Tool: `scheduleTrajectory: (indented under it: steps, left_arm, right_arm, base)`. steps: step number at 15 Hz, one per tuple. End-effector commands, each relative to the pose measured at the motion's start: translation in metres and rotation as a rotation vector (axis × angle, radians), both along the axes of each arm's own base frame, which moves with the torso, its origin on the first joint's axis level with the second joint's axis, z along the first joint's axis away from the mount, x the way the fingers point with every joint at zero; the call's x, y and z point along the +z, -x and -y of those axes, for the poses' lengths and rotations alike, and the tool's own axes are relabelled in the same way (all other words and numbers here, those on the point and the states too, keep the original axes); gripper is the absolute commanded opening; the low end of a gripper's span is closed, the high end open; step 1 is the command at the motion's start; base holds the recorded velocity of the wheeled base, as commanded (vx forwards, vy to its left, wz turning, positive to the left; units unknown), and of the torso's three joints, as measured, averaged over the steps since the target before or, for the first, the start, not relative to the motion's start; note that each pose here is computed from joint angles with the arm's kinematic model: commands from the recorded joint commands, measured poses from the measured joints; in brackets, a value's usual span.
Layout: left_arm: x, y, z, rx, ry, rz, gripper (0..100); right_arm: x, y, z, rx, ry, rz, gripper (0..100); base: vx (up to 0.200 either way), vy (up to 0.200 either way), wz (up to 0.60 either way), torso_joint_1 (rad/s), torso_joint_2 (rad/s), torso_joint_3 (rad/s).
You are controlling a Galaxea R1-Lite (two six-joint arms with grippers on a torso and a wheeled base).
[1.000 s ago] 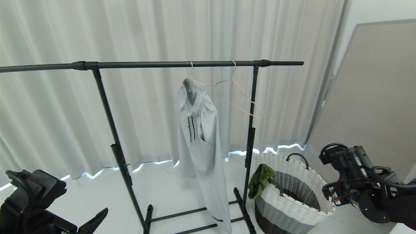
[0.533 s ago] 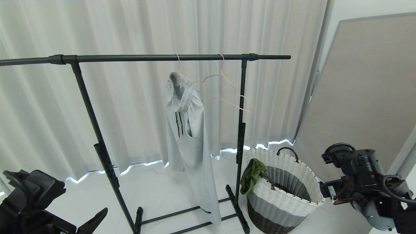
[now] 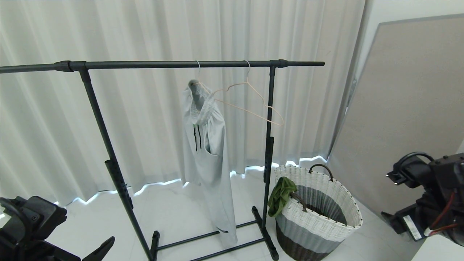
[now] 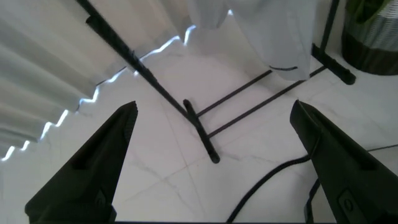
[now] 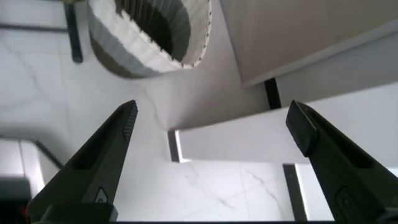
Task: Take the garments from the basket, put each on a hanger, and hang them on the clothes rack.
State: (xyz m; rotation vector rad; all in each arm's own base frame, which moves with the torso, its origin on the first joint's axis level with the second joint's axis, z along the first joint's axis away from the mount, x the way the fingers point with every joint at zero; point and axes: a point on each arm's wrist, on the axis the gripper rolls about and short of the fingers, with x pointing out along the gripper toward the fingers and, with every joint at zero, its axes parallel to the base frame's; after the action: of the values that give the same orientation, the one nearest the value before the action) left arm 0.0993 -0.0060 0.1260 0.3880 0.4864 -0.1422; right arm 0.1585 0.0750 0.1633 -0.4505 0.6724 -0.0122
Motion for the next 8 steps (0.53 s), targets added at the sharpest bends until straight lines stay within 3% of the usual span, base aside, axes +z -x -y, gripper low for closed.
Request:
scheduleTrajectory:
  steps: [1, 3, 5, 8]
  left_arm:
    - [-0.002, 0.007, -0.004, 0.050, -0.010, 0.020, 100]
    - [-0.002, 0.011, -0.008, 0.119, -0.031, 0.031, 100]
    - [-0.002, 0.016, -0.009, 0.168, -0.049, 0.057, 100]
    - [-0.005, 0.024, -0.010, 0.191, -0.064, 0.074, 100]
  right_arm:
    - [0.002, 0.040, 0.022, -0.013, -0.064, 0.017, 100]
    - [-0.024, 0.058, 0.036, -0.103, -0.088, -0.036, 100]
    - [-0.044, 0.078, 0.061, -0.297, -0.043, -0.068, 100]
    - [-0.049, 0.104, 0.080, -0.491, -0.042, -0.080, 100]
  base:
    - [0.000, 0.000, 0.00, 0.000, 0.00, 0.000]
    - [0.000, 0.000, 0.00, 0.000, 0.00, 0.000]
    - [0.000, 0.000, 0.00, 0.000, 0.00, 0.000]
    - [0.000, 0.000, 0.00, 0.000, 0.00, 0.000]
